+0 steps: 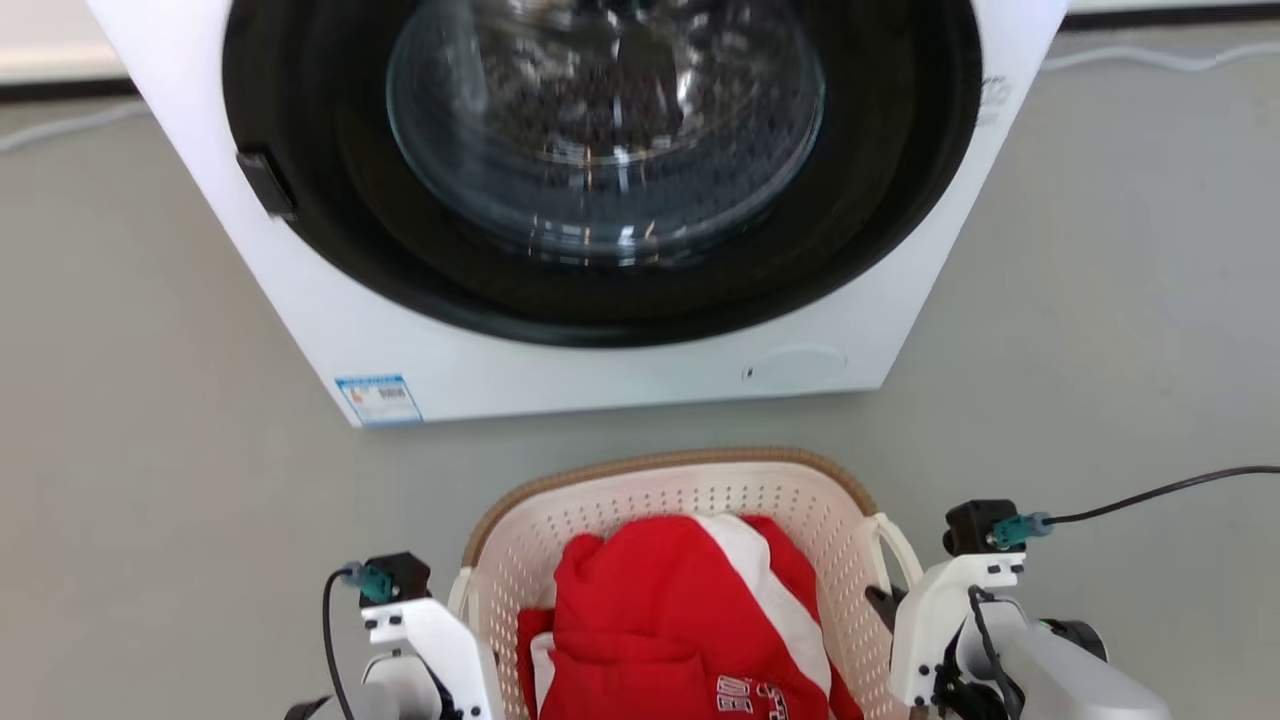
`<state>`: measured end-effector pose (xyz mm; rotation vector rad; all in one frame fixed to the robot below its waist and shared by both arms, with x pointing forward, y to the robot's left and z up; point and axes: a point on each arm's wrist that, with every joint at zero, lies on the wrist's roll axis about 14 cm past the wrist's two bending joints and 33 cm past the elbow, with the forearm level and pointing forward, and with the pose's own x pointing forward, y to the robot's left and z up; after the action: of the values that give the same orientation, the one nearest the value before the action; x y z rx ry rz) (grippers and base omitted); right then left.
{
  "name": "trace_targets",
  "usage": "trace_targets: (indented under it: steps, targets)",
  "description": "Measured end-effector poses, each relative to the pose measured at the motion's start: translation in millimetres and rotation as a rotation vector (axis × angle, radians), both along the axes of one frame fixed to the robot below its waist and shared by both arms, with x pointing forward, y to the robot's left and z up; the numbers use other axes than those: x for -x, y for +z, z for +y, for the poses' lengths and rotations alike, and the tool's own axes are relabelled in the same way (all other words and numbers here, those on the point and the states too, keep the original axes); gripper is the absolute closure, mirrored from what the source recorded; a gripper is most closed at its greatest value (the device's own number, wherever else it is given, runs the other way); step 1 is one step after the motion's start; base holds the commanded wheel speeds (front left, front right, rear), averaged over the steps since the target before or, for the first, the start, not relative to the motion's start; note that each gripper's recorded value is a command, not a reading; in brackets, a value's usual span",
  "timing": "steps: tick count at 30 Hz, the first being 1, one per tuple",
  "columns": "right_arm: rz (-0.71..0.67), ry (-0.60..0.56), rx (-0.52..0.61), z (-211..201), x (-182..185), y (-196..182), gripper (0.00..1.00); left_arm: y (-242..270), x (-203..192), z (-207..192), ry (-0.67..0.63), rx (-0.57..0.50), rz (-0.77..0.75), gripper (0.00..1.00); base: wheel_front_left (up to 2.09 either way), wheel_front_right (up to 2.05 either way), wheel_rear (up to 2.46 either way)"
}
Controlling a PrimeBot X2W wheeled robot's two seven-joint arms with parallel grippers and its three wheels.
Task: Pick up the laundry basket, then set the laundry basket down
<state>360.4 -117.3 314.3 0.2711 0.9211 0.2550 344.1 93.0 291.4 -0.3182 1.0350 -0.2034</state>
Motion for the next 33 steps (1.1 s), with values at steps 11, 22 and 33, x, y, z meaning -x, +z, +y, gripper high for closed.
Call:
trace_targets:
  steps: [11, 22, 33]
  targets:
    - [0.018, 0.042, 0.008, 1.1, 22.0, 27.9, 1.0, 24.9, 20.9, -0.8, -0.025, 0.017, 0.032, 1.0, 0.0, 0.0, 0.0]
    - [0.043, 0.054, 0.013, -0.8, 30.2, 31.7, 1.0, 28.4, 27.4, -4.1, -0.069, 0.003, 0.063, 1.0, 0.0, 0.0, 0.0]
    - [0.051, 0.062, 0.021, -2.0, 30.3, 32.3, 1.0, 27.4, 27.9, -6.9, -0.078, 0.003, 0.068, 1.0, 0.0, 0.0, 0.0]
